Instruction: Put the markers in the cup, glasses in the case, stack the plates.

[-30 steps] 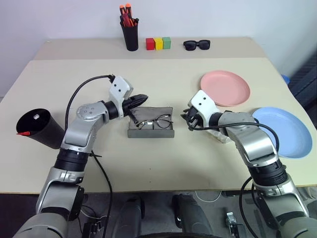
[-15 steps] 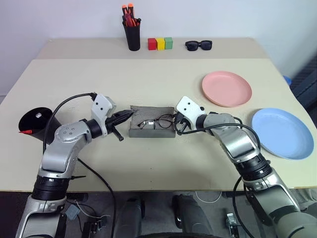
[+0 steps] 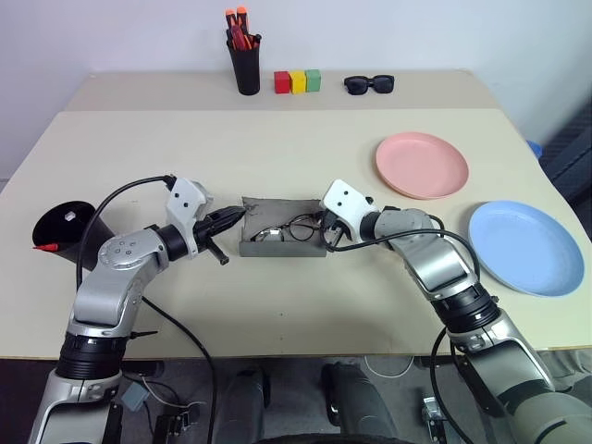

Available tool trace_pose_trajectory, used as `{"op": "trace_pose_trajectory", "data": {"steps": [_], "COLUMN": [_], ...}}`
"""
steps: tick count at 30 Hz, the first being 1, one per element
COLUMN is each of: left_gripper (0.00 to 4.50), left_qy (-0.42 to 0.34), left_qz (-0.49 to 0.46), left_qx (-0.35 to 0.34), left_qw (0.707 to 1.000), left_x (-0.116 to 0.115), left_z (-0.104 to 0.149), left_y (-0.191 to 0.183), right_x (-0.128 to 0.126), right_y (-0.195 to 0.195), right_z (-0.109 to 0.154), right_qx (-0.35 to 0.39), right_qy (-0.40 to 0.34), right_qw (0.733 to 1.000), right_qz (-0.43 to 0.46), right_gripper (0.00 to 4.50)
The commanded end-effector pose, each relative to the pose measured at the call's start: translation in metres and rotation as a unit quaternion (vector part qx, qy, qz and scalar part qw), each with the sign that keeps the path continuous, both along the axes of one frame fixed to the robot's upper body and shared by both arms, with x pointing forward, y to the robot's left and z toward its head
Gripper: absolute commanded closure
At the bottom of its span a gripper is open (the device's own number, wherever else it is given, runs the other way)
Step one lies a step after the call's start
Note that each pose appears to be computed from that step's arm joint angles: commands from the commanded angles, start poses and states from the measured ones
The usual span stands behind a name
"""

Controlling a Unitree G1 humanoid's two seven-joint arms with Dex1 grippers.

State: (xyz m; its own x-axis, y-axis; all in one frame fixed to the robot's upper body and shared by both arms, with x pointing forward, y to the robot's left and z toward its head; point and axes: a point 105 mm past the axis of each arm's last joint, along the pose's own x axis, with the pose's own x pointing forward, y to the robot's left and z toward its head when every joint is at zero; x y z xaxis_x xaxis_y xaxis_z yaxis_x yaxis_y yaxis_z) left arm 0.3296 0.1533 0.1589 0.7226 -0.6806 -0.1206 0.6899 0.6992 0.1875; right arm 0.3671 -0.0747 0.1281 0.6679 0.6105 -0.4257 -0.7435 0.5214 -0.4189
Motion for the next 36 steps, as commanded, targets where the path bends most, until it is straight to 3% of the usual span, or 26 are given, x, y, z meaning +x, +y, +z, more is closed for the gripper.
{"op": "trace_pose_trajectory", "data": {"steps": [1,9,17,26,36], "left_gripper": [4.5,4.5,4.5,4.5,4.5], "left_qy": [-0.027,-0.01,0.093,0.249,0.215], "left_qz": [0.0,0.038,0.035,-0.025,-0.105], "left_qx": [0.001,-0.016,0.0,0.059,0.115], "left_qw": [1.0,0.999,0.995,0.966,0.964], "left_x": [0.006,0.053,0.09,0.082,0.05], "left_z": [0.019,0.042,0.038,0.007,-0.001], "left_y": [-0.008,-0.026,-0.056,-0.063,-0.055], "right_x": [-0.001,-0.028,-0.071,-0.089,-0.079], "right_y": [-0.002,-0.019,-0.034,-0.047,-0.058], "right_z": [0.02,0.053,0.064,0.059,0.062], "right_qx": [0.007,0.019,0.028,0.038,0.043], "right_qy": [-0.035,-0.077,-0.126,-0.119,-0.124], "right_qw": [0.999,0.996,0.99,0.992,0.991], "right_qz": [0.009,0.037,0.052,0.014,-0.014], "right_gripper": [4.48,4.48,4.48,4.48,4.48]}}
